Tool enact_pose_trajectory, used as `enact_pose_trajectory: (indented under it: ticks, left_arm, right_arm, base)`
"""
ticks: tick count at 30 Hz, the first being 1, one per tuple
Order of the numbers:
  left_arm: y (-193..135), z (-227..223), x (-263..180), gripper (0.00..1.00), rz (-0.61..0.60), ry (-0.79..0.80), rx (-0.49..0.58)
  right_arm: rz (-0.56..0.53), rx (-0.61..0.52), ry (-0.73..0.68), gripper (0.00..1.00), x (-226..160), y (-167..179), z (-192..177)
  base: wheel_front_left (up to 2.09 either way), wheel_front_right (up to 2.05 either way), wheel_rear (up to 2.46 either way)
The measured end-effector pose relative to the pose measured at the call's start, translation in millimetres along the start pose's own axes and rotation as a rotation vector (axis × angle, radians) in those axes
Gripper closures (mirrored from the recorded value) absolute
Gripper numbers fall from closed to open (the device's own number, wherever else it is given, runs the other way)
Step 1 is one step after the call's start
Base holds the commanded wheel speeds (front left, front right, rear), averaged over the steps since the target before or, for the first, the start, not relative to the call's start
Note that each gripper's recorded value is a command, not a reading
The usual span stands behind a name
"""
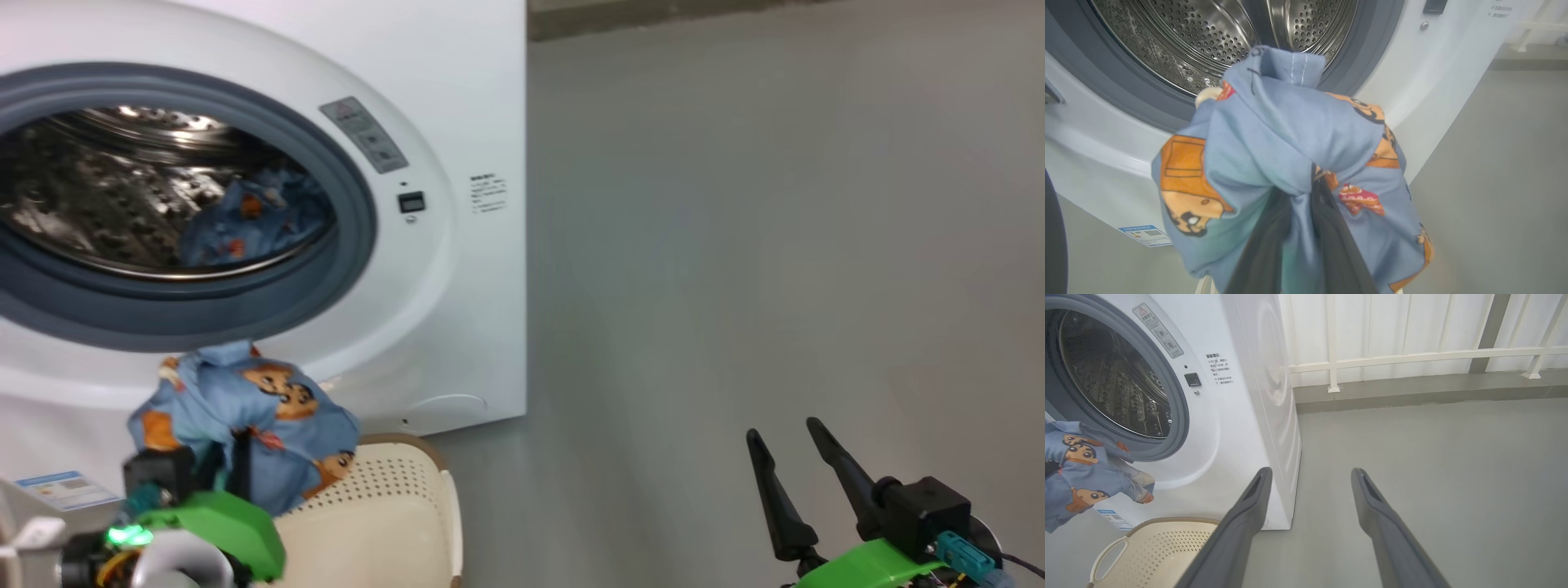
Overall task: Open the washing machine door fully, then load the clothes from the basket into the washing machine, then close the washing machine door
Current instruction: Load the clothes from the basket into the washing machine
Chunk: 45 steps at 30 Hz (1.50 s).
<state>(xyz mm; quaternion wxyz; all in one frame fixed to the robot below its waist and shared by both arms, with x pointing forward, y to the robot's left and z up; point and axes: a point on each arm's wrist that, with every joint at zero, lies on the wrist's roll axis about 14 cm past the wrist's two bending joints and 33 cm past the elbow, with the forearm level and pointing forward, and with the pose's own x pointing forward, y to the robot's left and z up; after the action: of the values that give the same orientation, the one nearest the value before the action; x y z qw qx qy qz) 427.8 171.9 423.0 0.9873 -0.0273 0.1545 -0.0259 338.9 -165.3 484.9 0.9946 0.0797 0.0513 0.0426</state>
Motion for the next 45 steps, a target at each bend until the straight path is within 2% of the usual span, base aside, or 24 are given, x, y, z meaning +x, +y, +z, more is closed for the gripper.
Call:
enact_pose_trajectory:
  ticks: [5, 22, 29, 36, 41, 42, 43, 44, 45]
  left_arm:
    - [9, 7, 33, 1.00, 0.012, 0.056, 0.004]
    - [12, 99, 176, 1.00, -0.005, 0.023, 0.057]
    - [17, 106, 226, 1.00, -0.016, 0.019, 0.029]
    - [31, 121, 267, 1.00, -0.003, -0.121, 0.004]
    - [34, 110, 288, 1.00, 0.014, -0.184, -0.015]
    - [37, 105, 292, 0.92, 0.029, -0.182, -0.025]
    - [38, 99, 295, 0.60, 0.037, -0.169, -0.029]
    - [38, 92, 298, 0.00, 0.040, -0.158, -0.029]
    - [39, 86, 300, 0.00, 0.042, -0.153, -0.031]
  right_arm:
    - [-0.019, 0.018, 0.014, 0.00, 4, -5, -7]
    - [-0.140, 0.045, 0.060, 0.00, 26, -46, -36]
    - [-0.164, 0.043, 0.094, 0.00, 44, -57, -53]
    - [-0.182, 0.051, 0.153, 0.00, 60, -67, -81]
    - [-0.186, 0.054, 0.193, 0.00, 69, -71, -99]
    - [-0.186, 0.053, 0.201, 0.00, 70, -72, -103]
    - [-0.188, 0.052, 0.210, 0.00, 71, -73, -106]
    - [-0.190, 0.053, 0.214, 0.00, 72, -74, -108]
    - [-0.195, 0.054, 0.218, 0.00, 72, -75, -110]
  base:
    - [0.00, 0.00, 0.00]
    - [0.00, 0.00, 0.00]
    - [0.00, 0.00, 0.00]
    - [0.00, 0.00, 0.00]
    - [0.00, 0.00, 0.00]
    - [0.00, 0.00, 0.00]
    - [0.00, 0.00, 0.00]
    - [0.00, 0.00, 0.00]
    - [0.00, 0.00, 0.00]
